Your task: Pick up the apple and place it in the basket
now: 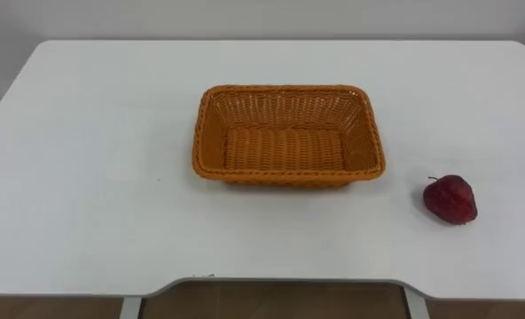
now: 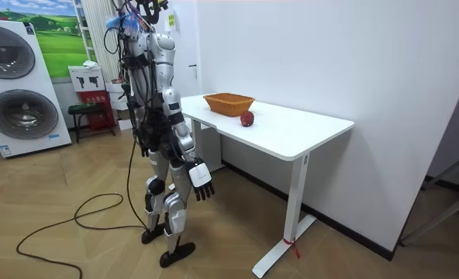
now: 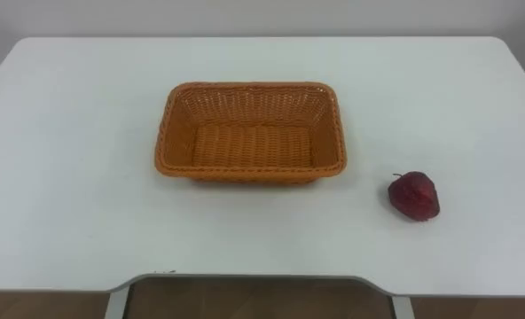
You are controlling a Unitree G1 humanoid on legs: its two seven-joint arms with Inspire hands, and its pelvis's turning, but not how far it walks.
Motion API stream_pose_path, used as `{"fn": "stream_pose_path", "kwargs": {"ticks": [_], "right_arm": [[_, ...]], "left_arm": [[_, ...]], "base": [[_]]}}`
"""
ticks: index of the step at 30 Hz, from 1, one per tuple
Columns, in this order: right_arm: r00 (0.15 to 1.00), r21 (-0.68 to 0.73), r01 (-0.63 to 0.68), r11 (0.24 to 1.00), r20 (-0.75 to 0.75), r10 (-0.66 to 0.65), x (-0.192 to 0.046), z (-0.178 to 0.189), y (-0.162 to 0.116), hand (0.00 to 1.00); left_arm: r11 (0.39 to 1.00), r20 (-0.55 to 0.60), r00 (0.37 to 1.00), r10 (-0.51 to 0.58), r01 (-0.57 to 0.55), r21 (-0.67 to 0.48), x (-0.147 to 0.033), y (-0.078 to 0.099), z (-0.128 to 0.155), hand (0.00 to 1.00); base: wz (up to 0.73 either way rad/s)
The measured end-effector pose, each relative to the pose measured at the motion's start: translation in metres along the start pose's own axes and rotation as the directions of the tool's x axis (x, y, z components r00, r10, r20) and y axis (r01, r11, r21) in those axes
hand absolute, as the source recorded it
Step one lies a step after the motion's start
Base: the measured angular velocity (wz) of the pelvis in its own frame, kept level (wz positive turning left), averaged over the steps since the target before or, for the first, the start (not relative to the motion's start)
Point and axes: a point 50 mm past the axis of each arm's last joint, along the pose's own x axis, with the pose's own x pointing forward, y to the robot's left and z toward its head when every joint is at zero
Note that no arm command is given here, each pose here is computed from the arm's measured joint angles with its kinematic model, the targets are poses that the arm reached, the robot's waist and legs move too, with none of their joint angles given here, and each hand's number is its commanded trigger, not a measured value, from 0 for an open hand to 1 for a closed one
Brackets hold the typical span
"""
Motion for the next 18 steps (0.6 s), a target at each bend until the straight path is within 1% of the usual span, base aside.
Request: {"fn": "stream_pose_path", "kwargs": {"ticks": [7, 10, 13, 14, 15, 16, 17, 18], "right_arm": [[1.000, 0.015, 0.004, 1.000, -0.005, -0.004, 0.000, -0.001, 0.000, 0.00], [1.000, 0.047, 0.017, 0.999, -0.016, -0.016, 0.000, -0.002, 0.000, 0.00], [0.998, 0.181, 0.055, 0.982, -0.050, -0.047, 0.000, -0.008, -0.001, 0.00], [0.996, 0.256, 0.073, 0.964, -0.065, -0.058, -0.001, -0.010, -0.002, 0.00], [0.995, 0.299, 0.081, 0.951, -0.073, -0.062, -0.001, -0.011, -0.002, 0.00], [0.993, 0.389, 0.103, 0.916, -0.091, -0.073, -0.001, -0.013, -0.003, 0.00], [0.989, 0.501, 0.136, 0.854, -0.116, -0.089, -0.001, -0.016, -0.006, 0.00], [0.987, 0.566, 0.153, 0.810, -0.128, -0.098, -0.002, -0.017, -0.008, 0.00]], "left_arm": [[1.000, 0.000, 1.000, 0.001, -0.001, 0.001, 0.000, 0.000, 0.000, 0.00], [1.000, -0.004, 1.000, 0.003, -0.003, -0.001, 0.000, 0.000, -0.001, 0.00], [1.000, -0.004, 1.000, 0.013, -0.013, -0.004, 0.000, 0.000, -0.001, 0.00], [1.000, -0.004, 1.000, 0.018, -0.018, -0.006, 0.000, 0.000, -0.001, 0.00], [1.000, -0.003, 1.000, 0.019, -0.019, -0.008, 0.000, 0.000, -0.001, 0.00], [1.000, -0.005, 1.000, 0.024, -0.024, -0.019, 0.000, 0.001, -0.002, 0.00], [0.999, -0.009, 1.000, 0.030, -0.030, -0.032, 0.000, 0.001, -0.003, 0.00], [0.999, -0.011, 0.999, 0.033, -0.033, -0.043, 0.000, 0.002, -0.004, 0.00]], "base": [[0.00], [-0.09], [-0.02], [0.00], [0.00], [-0.04], [-0.05], [0.00]]}}
